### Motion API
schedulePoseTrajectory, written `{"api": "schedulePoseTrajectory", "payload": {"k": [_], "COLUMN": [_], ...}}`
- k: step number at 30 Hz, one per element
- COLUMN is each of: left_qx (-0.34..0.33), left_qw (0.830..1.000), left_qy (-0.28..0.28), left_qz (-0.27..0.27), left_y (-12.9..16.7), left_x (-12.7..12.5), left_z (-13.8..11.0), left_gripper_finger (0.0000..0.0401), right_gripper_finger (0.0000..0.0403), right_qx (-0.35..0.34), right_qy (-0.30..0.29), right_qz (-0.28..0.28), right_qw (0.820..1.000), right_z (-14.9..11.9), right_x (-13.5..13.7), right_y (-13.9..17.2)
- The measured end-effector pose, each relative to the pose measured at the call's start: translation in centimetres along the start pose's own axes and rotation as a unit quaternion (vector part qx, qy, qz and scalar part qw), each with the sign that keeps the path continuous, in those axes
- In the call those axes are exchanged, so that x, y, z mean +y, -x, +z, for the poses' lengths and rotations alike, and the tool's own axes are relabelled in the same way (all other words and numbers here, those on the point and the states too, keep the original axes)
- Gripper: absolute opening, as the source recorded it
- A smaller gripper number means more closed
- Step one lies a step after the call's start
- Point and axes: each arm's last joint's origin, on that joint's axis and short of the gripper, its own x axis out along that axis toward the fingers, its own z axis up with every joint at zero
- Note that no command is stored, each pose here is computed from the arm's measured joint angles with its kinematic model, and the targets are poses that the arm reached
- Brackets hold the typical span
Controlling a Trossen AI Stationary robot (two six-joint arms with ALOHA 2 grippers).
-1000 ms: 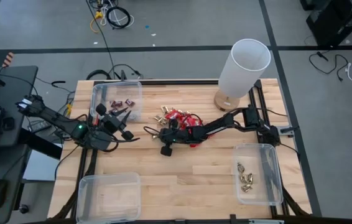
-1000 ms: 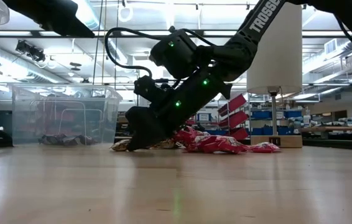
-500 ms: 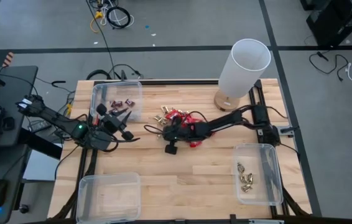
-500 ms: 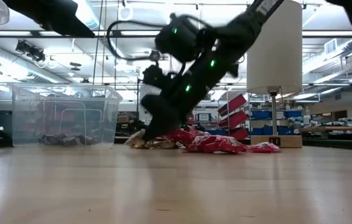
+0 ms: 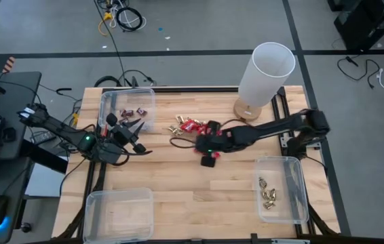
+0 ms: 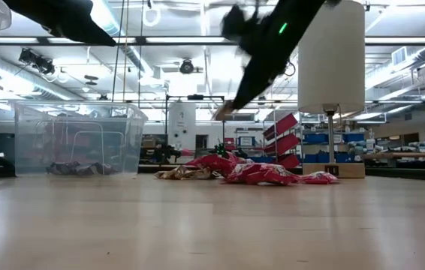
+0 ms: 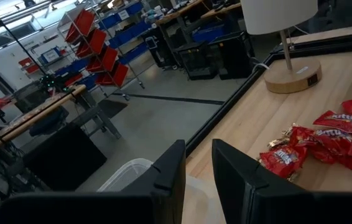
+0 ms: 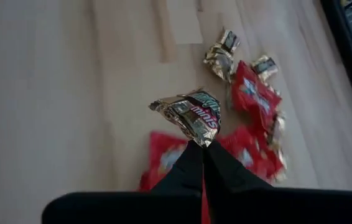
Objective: Sort candy
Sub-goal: Put the gold chocolate into the bottom right transparent bin
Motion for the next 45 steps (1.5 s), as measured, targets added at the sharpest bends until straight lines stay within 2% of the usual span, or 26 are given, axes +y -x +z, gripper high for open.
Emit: {"api": "schedulePoseTrajectory", "payload": {"k": [5, 9, 14, 18, 21, 26, 29, 32, 39, 45], "left_qx": [-0.001, -0.001, -0.001, -0.003, -0.003, -0.003, -0.003, -0.002, -0.002, -0.002], "left_qw": [1.0, 1.0, 1.0, 1.0, 1.0, 1.0, 1.0, 1.0, 1.0, 1.0], "left_qy": [0.004, 0.005, 0.005, 0.01, 0.01, 0.009, 0.007, 0.006, 0.006, 0.006], "left_qz": [-0.001, -0.003, -0.003, -0.003, -0.003, -0.003, -0.003, -0.003, -0.002, -0.002], "left_y": [0.0, 0.0, 0.0, 0.0, 0.0, 0.0, 0.0, 0.0, 0.0, 0.0], "left_x": [0.0, 0.0, 0.0, 0.0, 0.0, 0.0, 0.0, 0.0, 0.0, 0.0], "left_z": [0.1, 0.1, 0.0, 0.2, 0.2, 0.2, 0.2, 0.1, 0.1, 0.1], "left_gripper_finger": [0.0082, 0.0082, 0.0082, 0.0082, 0.0082, 0.0082, 0.0082, 0.0082, 0.0082, 0.0082], "right_gripper_finger": [0.0, 0.0, 0.0, 0.0, 0.0, 0.0, 0.0, 0.0, 0.0007, 0.0033], "right_qx": [0.03, 0.084, 0.184, 0.212, 0.231, 0.327, 0.356, 0.402, 0.433, 0.441], "right_qy": [-0.029, -0.069, -0.135, -0.178, -0.202, -0.226, -0.236, -0.246, -0.241, -0.257], "right_qz": [0.023, 0.032, 0.084, 0.148, 0.17, 0.15, 0.144, 0.133, 0.09, 0.068], "right_qw": [0.999, 0.994, 0.97, 0.949, 0.936, 0.905, 0.893, 0.872, 0.864, 0.857], "right_z": [-1.5, -3.8, -7.4, -9.3, -10.5, -12.5, -13.2, -13.6, -14.3, -14.2], "right_x": [-0.6, -1.4, -2.5, -2.7, -2.6, -1.7, -0.7, 0.4, 2.2, 2.8], "right_y": [5.6, 10.1, 15.3, 18.6, 20.3, 21.6, 21.4, 21.0, 20.1, 19.6]}}
